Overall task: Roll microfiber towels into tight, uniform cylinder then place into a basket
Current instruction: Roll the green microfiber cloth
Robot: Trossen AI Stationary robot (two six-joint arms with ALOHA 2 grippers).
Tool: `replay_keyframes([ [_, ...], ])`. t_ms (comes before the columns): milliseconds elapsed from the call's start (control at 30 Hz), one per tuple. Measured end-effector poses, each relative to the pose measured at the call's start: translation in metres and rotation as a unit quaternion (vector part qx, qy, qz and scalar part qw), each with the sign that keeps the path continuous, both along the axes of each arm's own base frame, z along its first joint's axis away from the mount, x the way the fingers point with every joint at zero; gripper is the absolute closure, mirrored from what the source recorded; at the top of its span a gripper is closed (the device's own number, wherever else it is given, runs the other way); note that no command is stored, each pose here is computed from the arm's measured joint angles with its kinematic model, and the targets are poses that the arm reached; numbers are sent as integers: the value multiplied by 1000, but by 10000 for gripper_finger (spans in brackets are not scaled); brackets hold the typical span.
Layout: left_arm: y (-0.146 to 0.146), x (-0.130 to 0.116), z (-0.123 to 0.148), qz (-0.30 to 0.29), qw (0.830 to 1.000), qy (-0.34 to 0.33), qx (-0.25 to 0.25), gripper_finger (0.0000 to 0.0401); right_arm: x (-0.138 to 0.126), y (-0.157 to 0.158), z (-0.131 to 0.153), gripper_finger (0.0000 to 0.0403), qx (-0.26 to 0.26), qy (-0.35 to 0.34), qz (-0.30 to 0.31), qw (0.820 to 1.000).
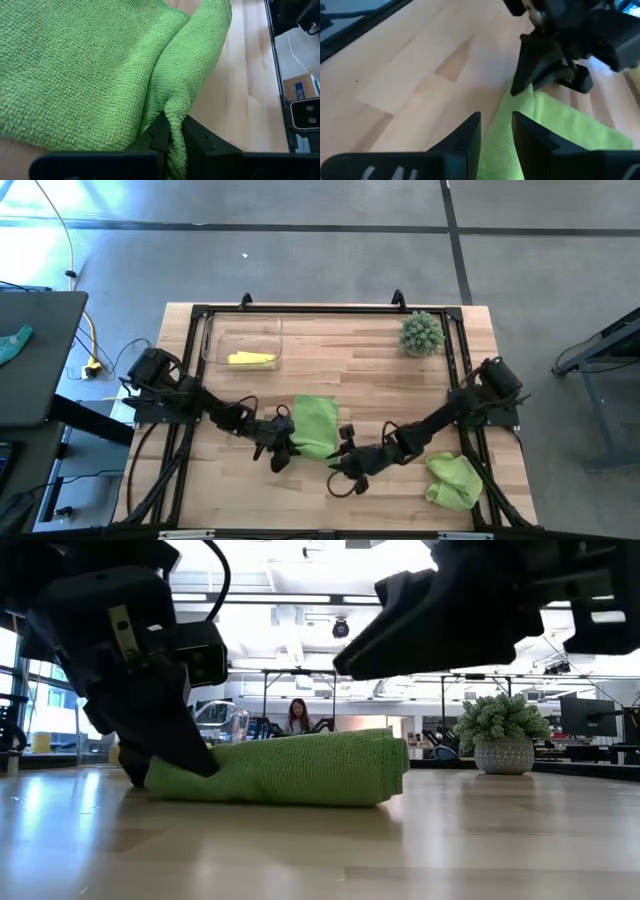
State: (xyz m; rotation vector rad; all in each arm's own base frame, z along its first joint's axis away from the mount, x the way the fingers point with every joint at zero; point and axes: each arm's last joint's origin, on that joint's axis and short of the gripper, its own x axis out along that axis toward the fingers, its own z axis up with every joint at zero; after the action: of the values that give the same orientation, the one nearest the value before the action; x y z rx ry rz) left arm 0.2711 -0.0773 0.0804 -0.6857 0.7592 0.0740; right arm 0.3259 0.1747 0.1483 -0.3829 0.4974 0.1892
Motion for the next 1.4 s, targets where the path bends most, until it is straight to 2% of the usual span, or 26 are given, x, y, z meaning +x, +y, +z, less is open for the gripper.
replay_keyframes([
  [100, 0, 0, 0, 3, 1000, 0, -3, 384, 2, 0, -8, 298, 19, 11, -6, 1000],
  [267, 0, 0, 0, 4, 1000, 0, -4, 384, 6, -3, -24, 277, 82, 51, -10, 995],
  [567, 0, 1, 1, 9, 1000, -2, -8, 384, 10, -16, -31, 215, 39, 51, -58, 996],
  [867, 0, 1, 4, 14, 1000, -9, -10, 384, 10, -18, -44, 213, 48, 80, -58, 994],
  [1067, 1, 0, 4, 15, 1000, -7, -9, 384, 2, -1, -24, 213, 83, 59, -43, 994],
  [1200, 2, 1, 4, 18, 1000, -7, -9, 384, -1, 4, -20, 213, 59, 35, -64, 996],
  [1333, 2, 1, 4, 20, 1000, -8, -8, 384, 2, -3, -35, 213, 32, 42, -95, 994],
  [1400, 2, 1, 4, 20, 1000, -8, -7, 384, 6, -8, -44, 213, 35, 50, -110, 992],
])
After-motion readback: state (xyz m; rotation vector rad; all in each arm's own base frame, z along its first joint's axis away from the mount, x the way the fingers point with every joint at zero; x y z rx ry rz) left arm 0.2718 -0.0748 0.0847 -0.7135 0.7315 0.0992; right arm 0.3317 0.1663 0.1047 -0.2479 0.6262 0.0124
